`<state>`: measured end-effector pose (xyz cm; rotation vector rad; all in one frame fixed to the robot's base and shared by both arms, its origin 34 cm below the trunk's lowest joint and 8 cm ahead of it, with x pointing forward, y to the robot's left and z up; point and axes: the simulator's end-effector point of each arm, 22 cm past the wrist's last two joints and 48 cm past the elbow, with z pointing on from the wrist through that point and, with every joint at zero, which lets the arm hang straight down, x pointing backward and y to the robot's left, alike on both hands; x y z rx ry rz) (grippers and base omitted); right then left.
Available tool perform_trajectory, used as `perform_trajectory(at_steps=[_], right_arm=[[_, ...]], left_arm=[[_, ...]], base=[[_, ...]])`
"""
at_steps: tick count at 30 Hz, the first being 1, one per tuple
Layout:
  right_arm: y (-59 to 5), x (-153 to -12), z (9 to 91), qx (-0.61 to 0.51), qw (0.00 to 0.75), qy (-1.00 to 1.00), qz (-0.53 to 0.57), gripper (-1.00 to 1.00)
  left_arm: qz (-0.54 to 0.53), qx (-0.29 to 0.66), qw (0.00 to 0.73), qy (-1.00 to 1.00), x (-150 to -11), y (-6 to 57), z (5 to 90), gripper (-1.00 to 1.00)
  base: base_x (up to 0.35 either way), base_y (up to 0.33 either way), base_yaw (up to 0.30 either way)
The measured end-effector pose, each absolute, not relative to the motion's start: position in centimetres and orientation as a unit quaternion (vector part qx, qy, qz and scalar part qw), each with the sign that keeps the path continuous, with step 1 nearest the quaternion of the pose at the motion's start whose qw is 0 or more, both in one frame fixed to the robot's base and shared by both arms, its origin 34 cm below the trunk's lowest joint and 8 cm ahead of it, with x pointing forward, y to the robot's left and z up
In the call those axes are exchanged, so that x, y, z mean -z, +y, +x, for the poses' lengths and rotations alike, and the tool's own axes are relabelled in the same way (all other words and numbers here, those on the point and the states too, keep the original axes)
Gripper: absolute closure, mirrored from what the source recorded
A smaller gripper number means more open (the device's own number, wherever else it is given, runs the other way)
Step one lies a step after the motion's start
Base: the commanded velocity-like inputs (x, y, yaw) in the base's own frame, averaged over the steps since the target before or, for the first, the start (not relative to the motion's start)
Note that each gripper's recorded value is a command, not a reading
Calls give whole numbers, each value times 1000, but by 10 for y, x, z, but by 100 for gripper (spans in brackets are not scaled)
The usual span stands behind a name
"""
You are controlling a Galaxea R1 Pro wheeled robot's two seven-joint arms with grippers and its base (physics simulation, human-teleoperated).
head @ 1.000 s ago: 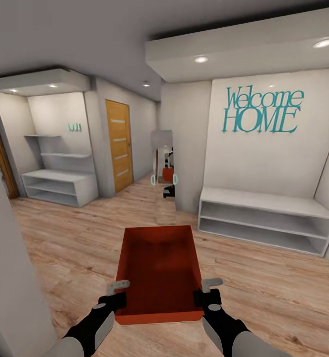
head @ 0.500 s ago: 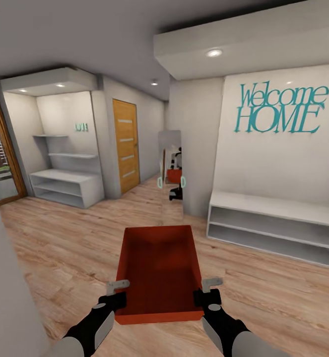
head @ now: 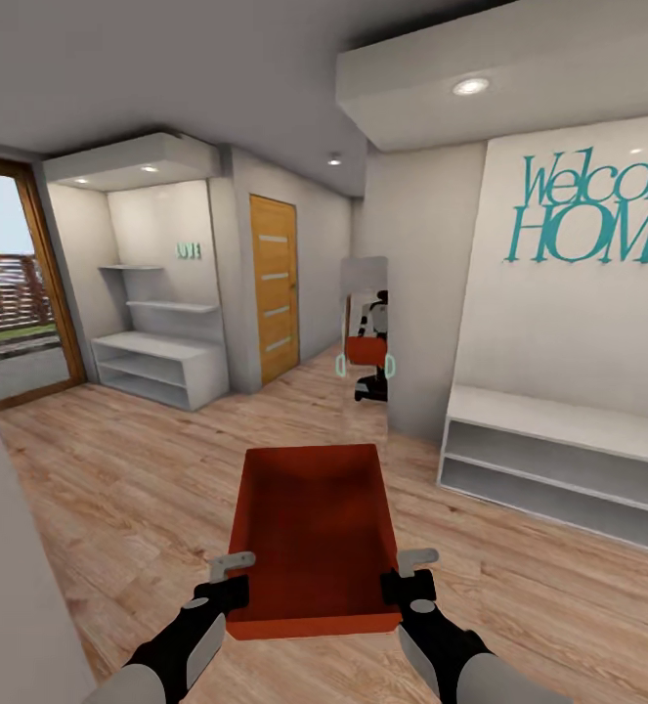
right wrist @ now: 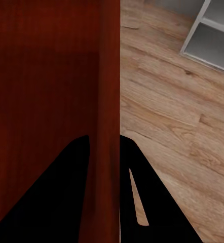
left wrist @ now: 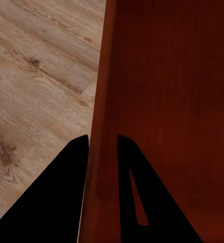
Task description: Move the two storage containers from the living room to the garage. In the garage, place one container on the floor and stack the other container on top of it (either order is fine).
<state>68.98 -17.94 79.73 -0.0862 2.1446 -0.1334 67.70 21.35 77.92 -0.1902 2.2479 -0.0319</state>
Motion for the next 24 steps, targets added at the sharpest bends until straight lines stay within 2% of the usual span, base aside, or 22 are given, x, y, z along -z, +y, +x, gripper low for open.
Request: perform_trajectory(at_steps=[24], right_arm=[[-179,-797,690,54,476,877,-35,100]], left_arm=[[-76,13,429,900,-779,214,677,100]], base=[[324,0,0]])
